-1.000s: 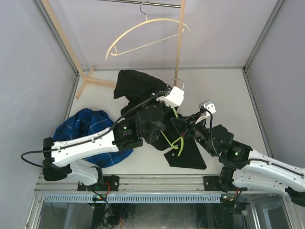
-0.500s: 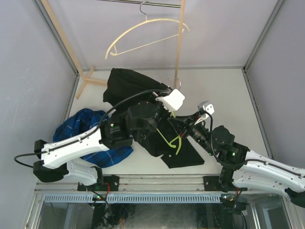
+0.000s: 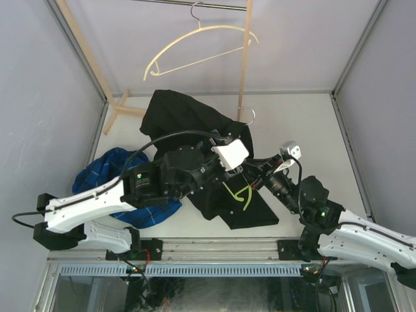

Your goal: Place the shirt on the hanger

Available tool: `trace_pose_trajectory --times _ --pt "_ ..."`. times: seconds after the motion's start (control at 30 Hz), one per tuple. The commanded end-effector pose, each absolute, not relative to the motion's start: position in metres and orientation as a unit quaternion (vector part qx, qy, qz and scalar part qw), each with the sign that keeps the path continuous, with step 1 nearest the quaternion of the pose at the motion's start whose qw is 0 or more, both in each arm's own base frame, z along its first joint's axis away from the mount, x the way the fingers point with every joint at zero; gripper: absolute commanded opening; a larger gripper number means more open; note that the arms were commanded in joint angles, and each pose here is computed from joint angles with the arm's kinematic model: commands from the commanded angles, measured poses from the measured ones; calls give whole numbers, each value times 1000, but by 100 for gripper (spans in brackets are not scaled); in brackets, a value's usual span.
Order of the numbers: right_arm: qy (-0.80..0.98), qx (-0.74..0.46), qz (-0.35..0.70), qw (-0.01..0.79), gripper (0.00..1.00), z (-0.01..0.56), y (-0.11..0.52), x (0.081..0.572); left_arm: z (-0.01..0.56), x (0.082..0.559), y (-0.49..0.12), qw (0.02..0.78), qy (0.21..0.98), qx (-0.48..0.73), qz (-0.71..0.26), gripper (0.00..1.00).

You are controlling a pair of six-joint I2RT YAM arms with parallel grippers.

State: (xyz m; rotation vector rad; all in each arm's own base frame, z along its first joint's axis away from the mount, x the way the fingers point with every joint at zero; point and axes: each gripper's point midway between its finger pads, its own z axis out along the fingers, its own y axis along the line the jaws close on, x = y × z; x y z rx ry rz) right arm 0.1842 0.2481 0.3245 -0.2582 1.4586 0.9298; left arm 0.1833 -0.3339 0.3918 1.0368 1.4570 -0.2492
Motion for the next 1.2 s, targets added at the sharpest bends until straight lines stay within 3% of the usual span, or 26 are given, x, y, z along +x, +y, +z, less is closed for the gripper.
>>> trace_pose_trajectory --times 0.0,0.17,0.57,0.93,1.17 --pt "578 -91 436 684 0 365 231 178 415 163 -317 632 621 428 -178 77" --pt "569 -107 428 694 0 359 221 173 440 142 -286 650 589 420 -234 90" --pt "529 -256 444 676 0 342 221 131 458 134 -208 665 568 450 -181 89" --pt "540 -328 462 622 0 314 232 114 439 107 -240 608 541 533 -233 90" --pt "539 -361 471 597 0 308 238 104 413 105 -255 570 547 574 -216 82"
